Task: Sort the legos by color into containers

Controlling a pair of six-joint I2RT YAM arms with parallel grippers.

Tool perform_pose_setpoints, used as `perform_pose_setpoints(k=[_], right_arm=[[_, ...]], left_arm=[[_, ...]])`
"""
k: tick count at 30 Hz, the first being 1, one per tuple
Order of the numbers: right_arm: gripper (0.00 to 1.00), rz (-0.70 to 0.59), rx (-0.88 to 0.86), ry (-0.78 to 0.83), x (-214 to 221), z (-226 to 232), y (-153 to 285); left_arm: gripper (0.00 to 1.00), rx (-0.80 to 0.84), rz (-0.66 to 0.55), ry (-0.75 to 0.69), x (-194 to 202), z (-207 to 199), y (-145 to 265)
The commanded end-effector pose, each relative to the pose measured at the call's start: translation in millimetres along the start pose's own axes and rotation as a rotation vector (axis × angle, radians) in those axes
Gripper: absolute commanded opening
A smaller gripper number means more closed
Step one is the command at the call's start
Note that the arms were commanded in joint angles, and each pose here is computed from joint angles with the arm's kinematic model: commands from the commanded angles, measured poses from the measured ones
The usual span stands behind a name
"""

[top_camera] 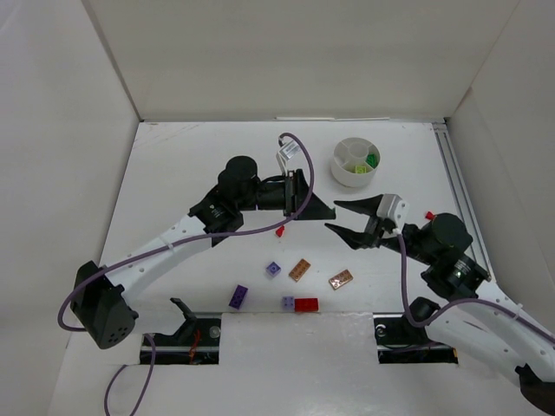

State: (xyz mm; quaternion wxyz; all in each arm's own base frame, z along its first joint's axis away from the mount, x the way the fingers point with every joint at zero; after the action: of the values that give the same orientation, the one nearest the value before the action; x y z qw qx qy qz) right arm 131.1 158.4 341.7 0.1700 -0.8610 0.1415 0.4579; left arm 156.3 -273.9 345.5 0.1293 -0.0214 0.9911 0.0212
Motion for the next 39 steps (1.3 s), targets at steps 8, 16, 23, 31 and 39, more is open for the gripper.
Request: perform_pose_setpoints(k=[8, 16, 23, 31, 39], right_arm=[[0.54, -0.056, -0.034, 0.036, -15.0, -8.5, -13.8], [0.27, -0.068, 0.021, 0.041, -22.9, -13.0, -5.6], [0.03, -0.047, 0.066, 0.008, -20.5, -14.2, -3.1], [0.0, 0.025, 0.145, -0.05, -11.6, -21.9, -11.7], [0.0, 0.19, 0.21, -0.113, 9.0, -28.0, -23.4]], left_arm=[[0.27, 0.1, -0.017, -0.078, 1.2, -19.3, 7.9], [0.27, 0.098, -0.006, -0.056, 1.8, -15.1, 6.3], [0.42, 0.125, -0.001, -0.059, 3.9, -20.0, 9.0], [0.72, 0.143, -0.025, -0.079, 7.6, -26.1, 15.7], [0.98, 0.05, -0.159, -0.056, -14.0, -10.8, 28.9]])
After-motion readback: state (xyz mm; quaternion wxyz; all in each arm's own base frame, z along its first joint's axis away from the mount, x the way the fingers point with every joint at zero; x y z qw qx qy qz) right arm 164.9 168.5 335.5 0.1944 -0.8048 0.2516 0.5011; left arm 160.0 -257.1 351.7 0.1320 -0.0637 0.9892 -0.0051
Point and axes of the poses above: each gripper's point midway between its finger pads, its own y axis back along the fingers, its own z axis along the line the jaws close on, x = y × z, the point moved 9 cm from there along y, back along the fingers, and after that the axes turned 15 degrees about y, right-handed, at the moved point
